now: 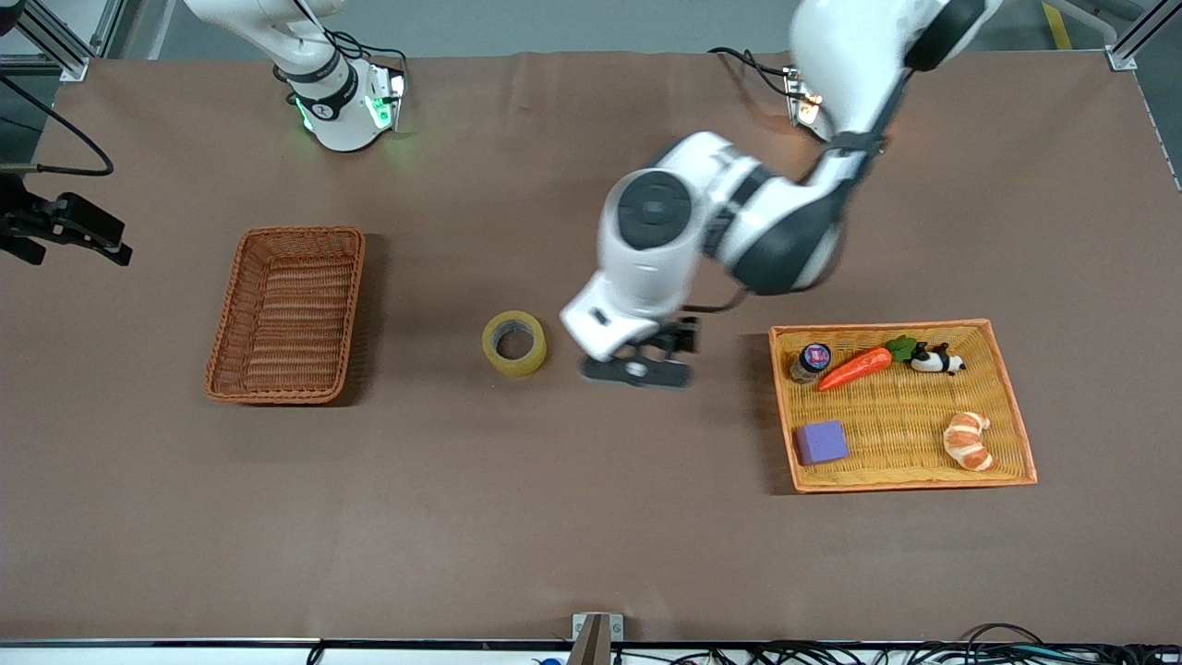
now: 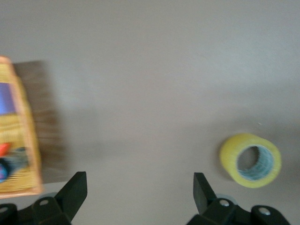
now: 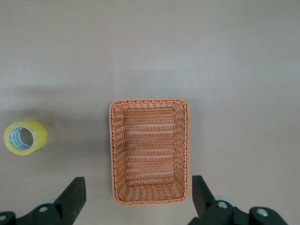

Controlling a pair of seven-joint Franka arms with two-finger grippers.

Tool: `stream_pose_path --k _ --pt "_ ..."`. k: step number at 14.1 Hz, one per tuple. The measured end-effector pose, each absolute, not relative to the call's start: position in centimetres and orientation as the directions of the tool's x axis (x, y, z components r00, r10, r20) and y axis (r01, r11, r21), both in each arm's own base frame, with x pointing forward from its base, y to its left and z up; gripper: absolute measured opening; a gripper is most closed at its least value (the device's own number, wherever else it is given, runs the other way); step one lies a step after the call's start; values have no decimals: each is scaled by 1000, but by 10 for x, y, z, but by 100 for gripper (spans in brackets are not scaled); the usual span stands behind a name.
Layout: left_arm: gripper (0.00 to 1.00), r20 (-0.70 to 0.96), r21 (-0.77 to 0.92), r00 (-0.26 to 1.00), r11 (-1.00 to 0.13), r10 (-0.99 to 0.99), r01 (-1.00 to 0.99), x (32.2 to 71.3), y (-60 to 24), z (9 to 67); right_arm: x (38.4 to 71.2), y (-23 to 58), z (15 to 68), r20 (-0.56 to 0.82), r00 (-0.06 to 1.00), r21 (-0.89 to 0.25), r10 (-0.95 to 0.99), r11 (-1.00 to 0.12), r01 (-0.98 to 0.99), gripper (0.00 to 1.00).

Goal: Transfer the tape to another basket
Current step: 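Retract the left gripper while the right gripper reaches toward the tape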

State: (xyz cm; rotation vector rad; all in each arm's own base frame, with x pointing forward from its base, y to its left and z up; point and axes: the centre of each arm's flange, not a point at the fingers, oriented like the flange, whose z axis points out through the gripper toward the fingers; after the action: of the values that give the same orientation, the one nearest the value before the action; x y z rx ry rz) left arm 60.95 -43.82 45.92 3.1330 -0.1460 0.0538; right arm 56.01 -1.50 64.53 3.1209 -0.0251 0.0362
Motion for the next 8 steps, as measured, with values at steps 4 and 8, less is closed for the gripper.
stream_pose_path --k 4,8 --pt "100 52 6 998 -999 -36 -37 647 -322 506 560 -6 645 25 1000 19 0 -1000 0 100" --pt "100 80 14 995 -999 -51 -53 668 -229 540 565 50 633 21 1000 18 13 -1000 13 100"
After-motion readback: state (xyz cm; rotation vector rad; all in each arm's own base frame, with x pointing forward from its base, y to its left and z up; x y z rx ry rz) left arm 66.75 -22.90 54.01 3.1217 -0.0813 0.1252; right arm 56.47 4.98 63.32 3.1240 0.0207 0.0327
